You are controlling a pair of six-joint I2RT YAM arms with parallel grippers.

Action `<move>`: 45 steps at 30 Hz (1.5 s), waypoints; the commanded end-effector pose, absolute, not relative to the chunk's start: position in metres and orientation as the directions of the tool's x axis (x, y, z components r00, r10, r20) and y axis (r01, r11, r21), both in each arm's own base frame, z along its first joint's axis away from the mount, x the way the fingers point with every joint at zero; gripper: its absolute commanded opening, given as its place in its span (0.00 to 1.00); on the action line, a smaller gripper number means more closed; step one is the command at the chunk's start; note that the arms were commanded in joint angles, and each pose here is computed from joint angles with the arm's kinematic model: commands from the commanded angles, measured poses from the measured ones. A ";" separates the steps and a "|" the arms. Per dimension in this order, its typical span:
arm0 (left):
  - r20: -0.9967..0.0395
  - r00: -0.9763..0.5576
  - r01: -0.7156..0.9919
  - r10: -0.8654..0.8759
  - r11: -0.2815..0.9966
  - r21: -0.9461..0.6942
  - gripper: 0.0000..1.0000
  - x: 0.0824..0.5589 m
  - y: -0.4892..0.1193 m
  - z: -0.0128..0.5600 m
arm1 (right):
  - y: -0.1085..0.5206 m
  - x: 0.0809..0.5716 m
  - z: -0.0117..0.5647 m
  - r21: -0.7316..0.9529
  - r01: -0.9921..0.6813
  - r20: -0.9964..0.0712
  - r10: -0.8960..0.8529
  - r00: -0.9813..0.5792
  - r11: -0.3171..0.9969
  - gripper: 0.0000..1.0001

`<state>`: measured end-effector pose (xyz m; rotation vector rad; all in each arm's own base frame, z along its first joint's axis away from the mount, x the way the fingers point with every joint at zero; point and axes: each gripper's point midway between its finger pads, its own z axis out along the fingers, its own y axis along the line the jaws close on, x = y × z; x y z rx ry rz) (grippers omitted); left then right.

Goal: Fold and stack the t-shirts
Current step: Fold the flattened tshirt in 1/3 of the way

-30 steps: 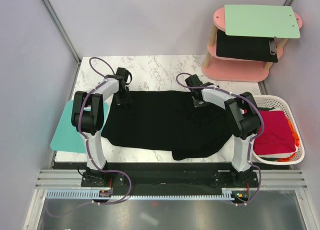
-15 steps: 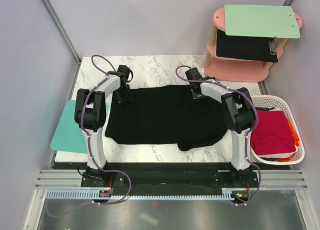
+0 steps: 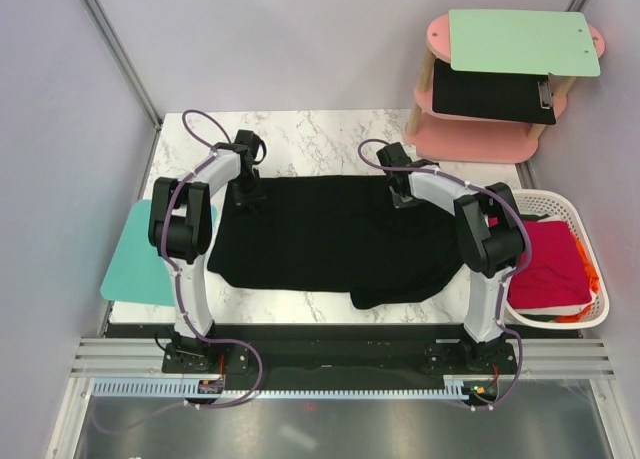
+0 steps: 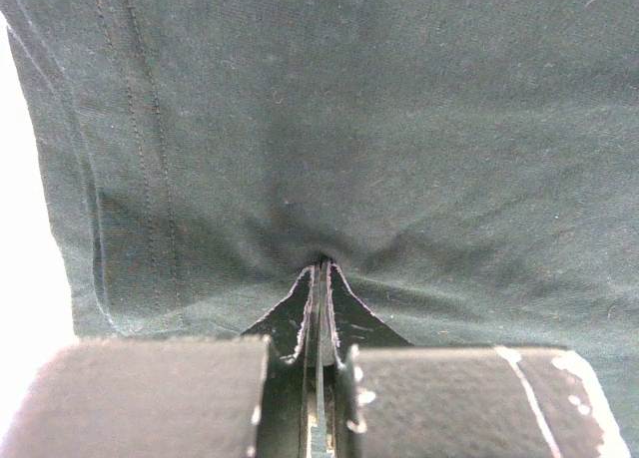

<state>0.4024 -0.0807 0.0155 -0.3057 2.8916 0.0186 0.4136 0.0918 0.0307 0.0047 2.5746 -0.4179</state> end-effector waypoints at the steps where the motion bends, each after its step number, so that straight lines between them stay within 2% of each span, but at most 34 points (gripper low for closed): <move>1: -0.234 -0.948 -0.226 -0.217 0.974 0.012 0.02 0.402 -0.078 -0.010 | 0.090 0.420 0.058 -0.277 0.125 -0.568 -0.058 -0.821 0.953 0.00; 6: -0.245 -0.945 -0.224 -0.216 0.974 0.007 0.02 0.399 -0.077 -0.004 | 0.092 0.420 0.061 -0.263 0.121 -0.574 -0.054 -0.817 0.957 0.00; 12: -0.248 -0.945 -0.224 -0.214 0.975 0.011 0.02 0.398 -0.076 -0.002 | 0.085 0.403 0.037 -0.304 0.108 -0.508 -0.065 -0.859 0.946 0.00; 21: -0.238 -0.947 -0.222 -0.214 0.975 0.006 0.03 0.397 -0.077 -0.005 | 0.073 0.377 0.045 -0.325 0.107 -0.468 -0.061 -0.881 0.940 0.00; 22: -0.240 -0.947 -0.221 -0.214 0.975 0.002 0.12 0.397 -0.078 -0.004 | 0.074 0.375 0.049 -0.320 0.107 -0.472 -0.060 -0.880 0.941 0.00; 23: -0.237 -0.948 -0.220 -0.214 0.976 -0.005 0.36 0.396 -0.079 -0.004 | 0.073 0.373 0.050 -0.315 0.107 -0.469 -0.057 -0.881 0.943 0.00; 25: -0.244 -0.945 -0.220 -0.216 0.975 -0.011 0.57 0.396 -0.080 -0.002 | 0.072 0.367 0.055 -0.308 0.107 -0.470 -0.053 -0.881 0.945 0.00; 26: -0.246 -0.945 -0.221 -0.216 0.975 -0.011 0.74 0.396 -0.079 -0.001 | 0.072 0.365 0.057 -0.308 0.105 -0.468 -0.054 -0.882 0.946 0.00; 29: -0.259 -0.941 -0.222 -0.217 0.975 -0.010 0.91 0.397 -0.078 0.004 | 0.070 0.358 0.065 -0.301 0.104 -0.471 -0.053 -0.881 0.948 0.00; 35: -0.283 -0.934 -0.220 -0.217 0.975 -0.021 0.94 0.400 -0.079 0.014 | 0.070 0.341 0.067 -0.286 0.074 -0.441 -0.062 -0.895 0.955 0.00; 42: -0.320 -0.922 -0.213 -0.217 0.976 -0.049 0.95 0.400 -0.081 0.035 | 0.069 0.308 0.032 -0.279 0.027 -0.328 -0.069 -0.942 0.960 0.00; 45: -0.352 -0.911 -0.201 -0.214 0.977 -0.073 0.99 0.399 -0.083 0.054 | 0.071 0.309 0.040 -0.259 0.038 -0.369 -0.063 -0.927 0.965 0.00</move>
